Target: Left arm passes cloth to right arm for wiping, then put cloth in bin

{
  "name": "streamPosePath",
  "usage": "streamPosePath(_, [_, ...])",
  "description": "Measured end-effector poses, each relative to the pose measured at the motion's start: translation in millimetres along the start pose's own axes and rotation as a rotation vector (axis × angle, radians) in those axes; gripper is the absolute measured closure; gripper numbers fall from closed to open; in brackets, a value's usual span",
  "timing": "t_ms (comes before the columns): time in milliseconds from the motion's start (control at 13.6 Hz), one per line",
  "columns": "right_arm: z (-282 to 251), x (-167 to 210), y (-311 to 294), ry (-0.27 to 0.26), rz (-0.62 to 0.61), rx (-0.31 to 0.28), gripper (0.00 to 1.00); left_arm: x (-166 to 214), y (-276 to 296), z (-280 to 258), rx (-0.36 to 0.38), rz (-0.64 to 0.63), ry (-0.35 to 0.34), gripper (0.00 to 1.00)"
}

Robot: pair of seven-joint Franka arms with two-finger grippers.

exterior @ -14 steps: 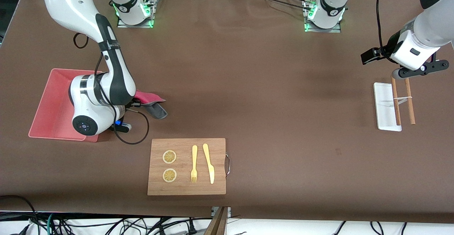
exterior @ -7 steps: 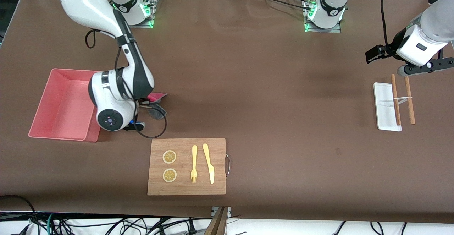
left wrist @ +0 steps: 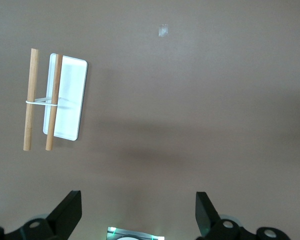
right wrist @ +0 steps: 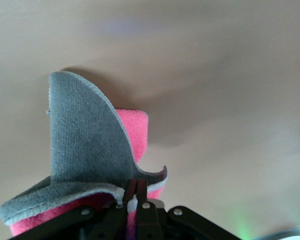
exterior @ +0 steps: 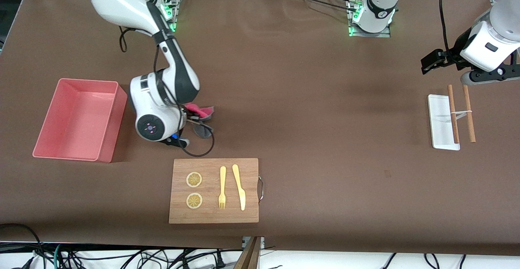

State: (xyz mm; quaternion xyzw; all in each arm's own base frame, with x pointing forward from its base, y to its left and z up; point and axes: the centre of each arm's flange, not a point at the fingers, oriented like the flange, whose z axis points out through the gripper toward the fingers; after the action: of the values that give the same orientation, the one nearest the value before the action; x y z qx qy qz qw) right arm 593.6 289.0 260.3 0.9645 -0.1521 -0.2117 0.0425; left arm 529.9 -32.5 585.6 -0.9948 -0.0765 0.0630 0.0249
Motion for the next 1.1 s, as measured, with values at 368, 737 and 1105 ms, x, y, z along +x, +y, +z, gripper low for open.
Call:
streamPosePath(368, [13, -53, -73, 0.024, 0.089, 0.1, 0.98, 6, -23, 2, -0.014, -0.014, -0.007, 0.0])
streamPosePath(737, [8, -68, -90, 0.009, 0.1, 0.151, 0.98, 5, -20, -3, -0.015, -0.002, 0.004, 0.0])
streamPosePath(1105, [17, -26, -50, 0.011, 0.074, 0.114, 0.98, 7, -27, -25, -0.026, -0.015, 0.054, 0.0])
